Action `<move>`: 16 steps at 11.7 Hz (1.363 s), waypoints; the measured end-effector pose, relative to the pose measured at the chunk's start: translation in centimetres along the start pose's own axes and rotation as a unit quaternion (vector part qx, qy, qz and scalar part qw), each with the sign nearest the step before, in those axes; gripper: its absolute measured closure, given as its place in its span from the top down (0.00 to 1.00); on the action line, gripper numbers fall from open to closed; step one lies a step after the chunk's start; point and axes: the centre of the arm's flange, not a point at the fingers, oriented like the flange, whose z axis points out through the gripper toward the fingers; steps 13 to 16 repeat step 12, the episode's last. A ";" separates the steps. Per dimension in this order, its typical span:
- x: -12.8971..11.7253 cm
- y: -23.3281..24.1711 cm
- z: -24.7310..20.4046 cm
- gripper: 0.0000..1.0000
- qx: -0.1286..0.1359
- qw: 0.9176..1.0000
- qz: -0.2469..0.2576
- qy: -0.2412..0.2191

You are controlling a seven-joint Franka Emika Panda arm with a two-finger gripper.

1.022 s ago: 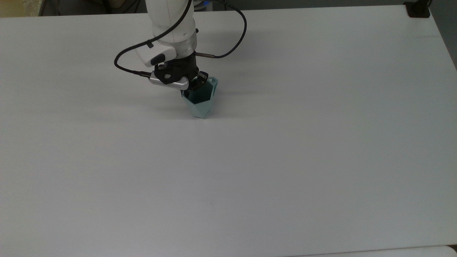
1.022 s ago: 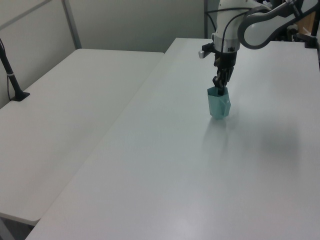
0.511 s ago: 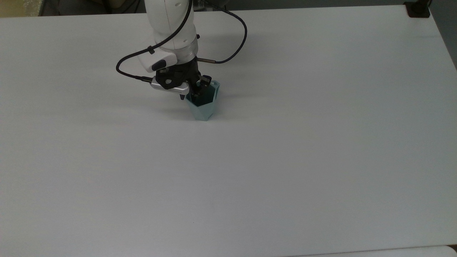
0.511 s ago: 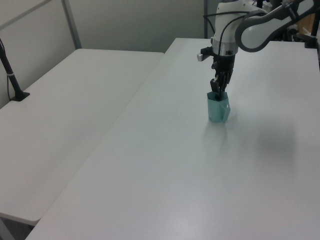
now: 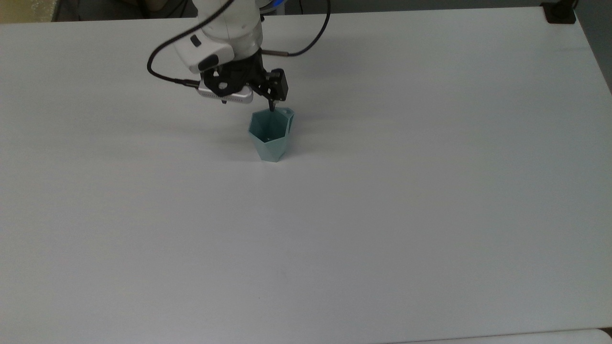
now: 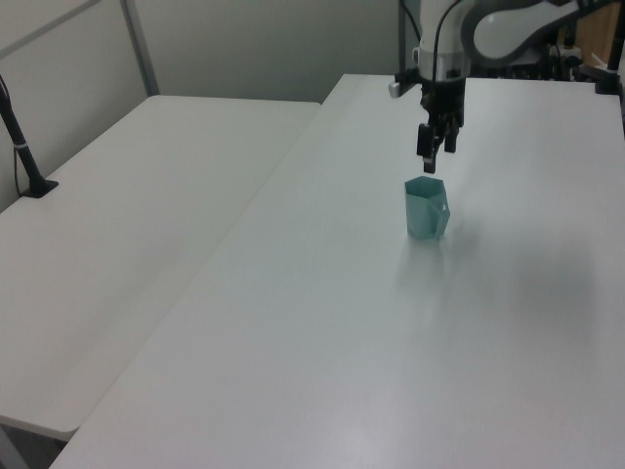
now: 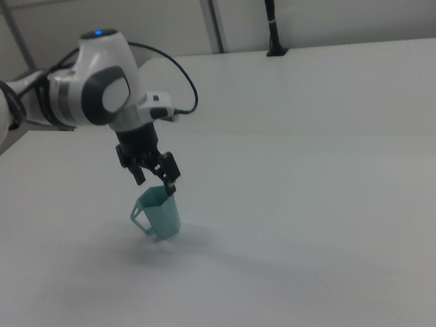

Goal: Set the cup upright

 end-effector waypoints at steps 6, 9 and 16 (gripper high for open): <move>-0.4 7.7 -11.7 1.00 0.007 0.998 -0.018 0.064; -2.5 11.0 -15.8 1.00 0.001 0.998 -0.057 0.019; -3.4 11.6 -19.8 1.00 0.000 0.998 -0.060 0.013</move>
